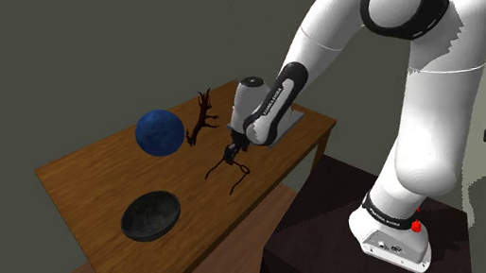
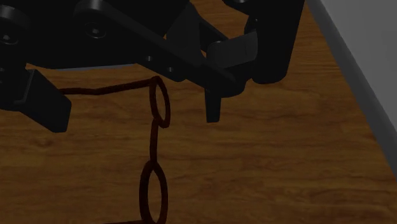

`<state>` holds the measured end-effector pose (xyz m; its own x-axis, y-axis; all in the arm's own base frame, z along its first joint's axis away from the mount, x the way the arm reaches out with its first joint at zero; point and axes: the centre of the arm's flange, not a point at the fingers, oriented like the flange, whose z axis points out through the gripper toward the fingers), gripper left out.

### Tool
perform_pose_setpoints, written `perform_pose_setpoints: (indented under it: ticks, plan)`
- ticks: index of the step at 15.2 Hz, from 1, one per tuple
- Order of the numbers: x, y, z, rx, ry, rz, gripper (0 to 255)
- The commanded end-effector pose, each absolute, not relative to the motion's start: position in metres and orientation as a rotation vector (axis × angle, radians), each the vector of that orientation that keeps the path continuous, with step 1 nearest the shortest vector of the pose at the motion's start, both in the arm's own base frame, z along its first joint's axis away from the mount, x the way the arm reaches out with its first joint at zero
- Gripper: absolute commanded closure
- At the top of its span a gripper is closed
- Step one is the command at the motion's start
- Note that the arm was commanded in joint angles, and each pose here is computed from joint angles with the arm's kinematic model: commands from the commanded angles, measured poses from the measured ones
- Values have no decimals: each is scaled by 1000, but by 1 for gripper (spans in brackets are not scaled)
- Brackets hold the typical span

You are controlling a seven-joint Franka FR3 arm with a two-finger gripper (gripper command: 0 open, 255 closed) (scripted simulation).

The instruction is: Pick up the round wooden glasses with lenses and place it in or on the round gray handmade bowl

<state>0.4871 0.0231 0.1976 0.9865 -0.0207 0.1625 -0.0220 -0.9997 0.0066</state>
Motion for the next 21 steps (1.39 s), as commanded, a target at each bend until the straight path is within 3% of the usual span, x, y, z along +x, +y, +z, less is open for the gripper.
perform_pose_setpoints:
  ticks: [1,15,16,21]
  plan:
    - [492,22,180,3122,-28,264,0]
    - [498,21,145,3122,-28,264,0]
    - [498,21,145,3122,-28,264,255]
    - [498,21,145,3122,-28,264,255]
